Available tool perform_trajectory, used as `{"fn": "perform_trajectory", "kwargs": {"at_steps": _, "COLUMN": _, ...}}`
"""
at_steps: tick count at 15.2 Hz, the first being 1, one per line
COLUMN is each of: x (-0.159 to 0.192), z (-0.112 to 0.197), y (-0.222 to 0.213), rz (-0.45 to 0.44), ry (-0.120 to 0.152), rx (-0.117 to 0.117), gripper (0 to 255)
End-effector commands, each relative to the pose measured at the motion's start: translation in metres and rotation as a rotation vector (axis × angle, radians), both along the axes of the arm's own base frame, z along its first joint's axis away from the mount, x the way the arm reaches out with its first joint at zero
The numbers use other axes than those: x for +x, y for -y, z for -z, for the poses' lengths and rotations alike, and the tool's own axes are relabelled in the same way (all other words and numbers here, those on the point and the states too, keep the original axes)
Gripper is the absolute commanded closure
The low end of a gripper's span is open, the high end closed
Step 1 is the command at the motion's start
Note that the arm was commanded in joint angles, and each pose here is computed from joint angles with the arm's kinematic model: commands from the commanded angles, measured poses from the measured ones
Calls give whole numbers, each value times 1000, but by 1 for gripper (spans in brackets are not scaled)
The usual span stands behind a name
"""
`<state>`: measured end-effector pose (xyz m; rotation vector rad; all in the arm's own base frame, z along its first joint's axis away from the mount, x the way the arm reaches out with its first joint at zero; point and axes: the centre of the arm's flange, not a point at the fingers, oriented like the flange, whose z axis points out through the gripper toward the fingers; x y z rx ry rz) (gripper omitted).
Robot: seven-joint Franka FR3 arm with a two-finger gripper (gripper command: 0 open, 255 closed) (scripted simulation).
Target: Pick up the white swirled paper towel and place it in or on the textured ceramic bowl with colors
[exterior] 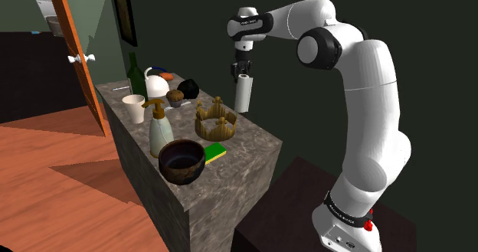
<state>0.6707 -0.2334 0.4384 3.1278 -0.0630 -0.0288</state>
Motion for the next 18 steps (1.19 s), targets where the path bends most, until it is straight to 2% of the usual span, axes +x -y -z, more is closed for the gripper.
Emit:
{"fn": "perform_trajectory", "kwargs": {"at_steps": 1, "x": 0, "z": -10, "y": 0, "rz": 0, "ry": 0, "rx": 0, "gripper": 255}}
{"fn": "perform_trajectory", "kwargs": {"at_steps": 18, "x": 0, "z": -100, "y": 0, "rz": 0, "ry": 0, "rx": 0, "gripper": 255}}
